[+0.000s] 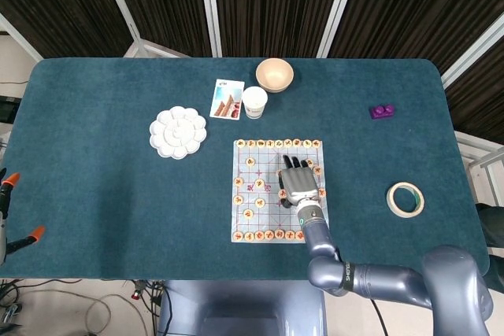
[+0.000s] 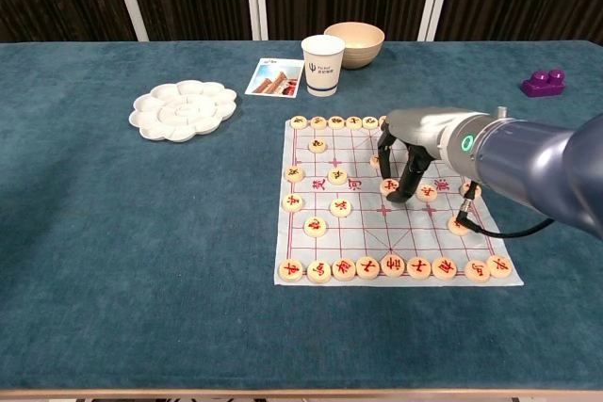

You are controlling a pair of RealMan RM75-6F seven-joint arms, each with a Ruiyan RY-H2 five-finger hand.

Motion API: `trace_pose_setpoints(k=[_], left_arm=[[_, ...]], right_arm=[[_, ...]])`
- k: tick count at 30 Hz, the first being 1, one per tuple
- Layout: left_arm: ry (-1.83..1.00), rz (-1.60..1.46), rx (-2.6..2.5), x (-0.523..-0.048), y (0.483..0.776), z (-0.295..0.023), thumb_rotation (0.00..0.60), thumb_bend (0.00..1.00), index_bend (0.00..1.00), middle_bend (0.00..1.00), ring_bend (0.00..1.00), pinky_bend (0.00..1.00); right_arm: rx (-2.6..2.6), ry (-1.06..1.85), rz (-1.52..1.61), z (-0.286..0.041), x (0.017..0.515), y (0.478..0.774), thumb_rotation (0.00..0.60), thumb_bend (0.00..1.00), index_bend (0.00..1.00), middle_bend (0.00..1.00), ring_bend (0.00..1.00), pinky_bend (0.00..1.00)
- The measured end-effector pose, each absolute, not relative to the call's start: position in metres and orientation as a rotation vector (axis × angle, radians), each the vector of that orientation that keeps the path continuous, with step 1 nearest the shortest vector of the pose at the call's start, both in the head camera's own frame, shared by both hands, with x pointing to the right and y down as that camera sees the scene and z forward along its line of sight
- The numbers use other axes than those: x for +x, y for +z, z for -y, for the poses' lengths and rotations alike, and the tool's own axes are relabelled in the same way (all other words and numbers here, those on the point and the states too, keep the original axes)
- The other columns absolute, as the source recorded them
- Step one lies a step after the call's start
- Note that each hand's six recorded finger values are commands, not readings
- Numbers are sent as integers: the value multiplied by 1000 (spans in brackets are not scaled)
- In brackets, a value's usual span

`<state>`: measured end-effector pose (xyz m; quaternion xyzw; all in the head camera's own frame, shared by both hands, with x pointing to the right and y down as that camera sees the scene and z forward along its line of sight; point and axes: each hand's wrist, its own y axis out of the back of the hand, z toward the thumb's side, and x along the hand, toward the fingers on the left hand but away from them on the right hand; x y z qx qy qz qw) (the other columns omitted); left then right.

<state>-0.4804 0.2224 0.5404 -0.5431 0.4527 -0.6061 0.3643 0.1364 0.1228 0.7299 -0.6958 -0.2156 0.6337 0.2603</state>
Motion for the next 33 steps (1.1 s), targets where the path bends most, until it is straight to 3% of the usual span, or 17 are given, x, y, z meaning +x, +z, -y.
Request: trace_pose_setpoints(k=[33], left_arm=[[-1565, -1160, -1395, -480, 542, -222, 600, 0, 106, 0, 0, 0]], right_arm=[[-1895, 1729, 578, -124, 129, 737, 600, 379, 530, 0, 23, 137]])
